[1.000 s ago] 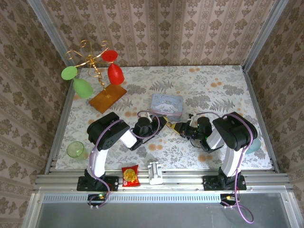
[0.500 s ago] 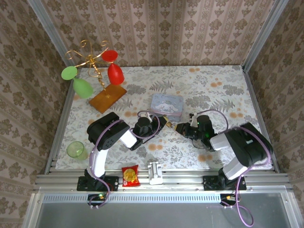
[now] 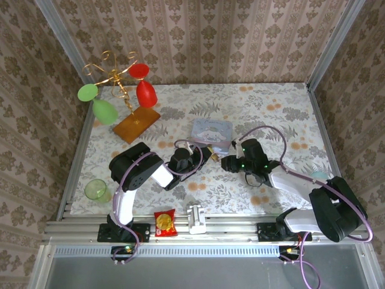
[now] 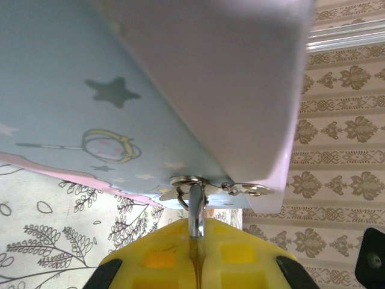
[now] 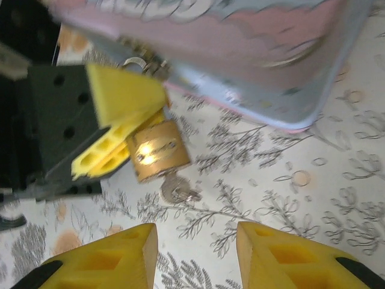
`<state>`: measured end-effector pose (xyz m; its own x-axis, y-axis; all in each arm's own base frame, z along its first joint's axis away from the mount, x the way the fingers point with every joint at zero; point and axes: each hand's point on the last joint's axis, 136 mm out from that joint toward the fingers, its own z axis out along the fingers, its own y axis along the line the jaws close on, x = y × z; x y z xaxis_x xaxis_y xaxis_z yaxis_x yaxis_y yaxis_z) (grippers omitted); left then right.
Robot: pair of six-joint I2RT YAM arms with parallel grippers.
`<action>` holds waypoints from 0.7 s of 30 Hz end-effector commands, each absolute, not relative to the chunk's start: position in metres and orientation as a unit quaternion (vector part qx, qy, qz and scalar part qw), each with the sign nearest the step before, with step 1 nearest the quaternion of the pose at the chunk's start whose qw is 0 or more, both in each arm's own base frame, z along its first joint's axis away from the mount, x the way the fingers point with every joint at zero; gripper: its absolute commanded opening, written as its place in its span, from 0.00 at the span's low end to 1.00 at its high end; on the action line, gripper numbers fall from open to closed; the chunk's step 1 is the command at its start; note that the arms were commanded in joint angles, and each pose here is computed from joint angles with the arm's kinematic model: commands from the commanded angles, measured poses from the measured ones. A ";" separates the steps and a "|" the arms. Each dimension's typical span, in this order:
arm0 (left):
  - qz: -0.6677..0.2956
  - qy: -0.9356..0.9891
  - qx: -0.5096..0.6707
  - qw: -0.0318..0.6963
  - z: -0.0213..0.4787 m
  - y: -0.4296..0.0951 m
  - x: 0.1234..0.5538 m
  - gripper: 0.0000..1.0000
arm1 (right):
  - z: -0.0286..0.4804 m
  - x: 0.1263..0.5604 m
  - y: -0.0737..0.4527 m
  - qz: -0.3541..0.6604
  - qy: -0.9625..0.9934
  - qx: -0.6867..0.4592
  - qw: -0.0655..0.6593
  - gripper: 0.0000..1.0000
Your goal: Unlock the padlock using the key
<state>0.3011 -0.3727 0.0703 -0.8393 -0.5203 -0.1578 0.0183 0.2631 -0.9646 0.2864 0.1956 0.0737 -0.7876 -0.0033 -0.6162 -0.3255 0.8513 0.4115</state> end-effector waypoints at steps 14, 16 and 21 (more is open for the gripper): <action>-0.643 0.714 -0.145 0.235 0.121 -0.390 0.299 0.00 | 0.059 0.299 0.207 0.134 0.915 -0.198 0.324 0.40; -0.644 0.714 -0.144 0.234 0.122 -0.391 0.298 0.00 | 0.060 0.300 0.211 0.124 0.912 -0.209 0.332 0.40; -0.646 0.714 -0.144 0.230 0.122 -0.393 0.296 0.00 | 0.065 0.305 0.216 0.107 0.899 -0.231 0.356 0.38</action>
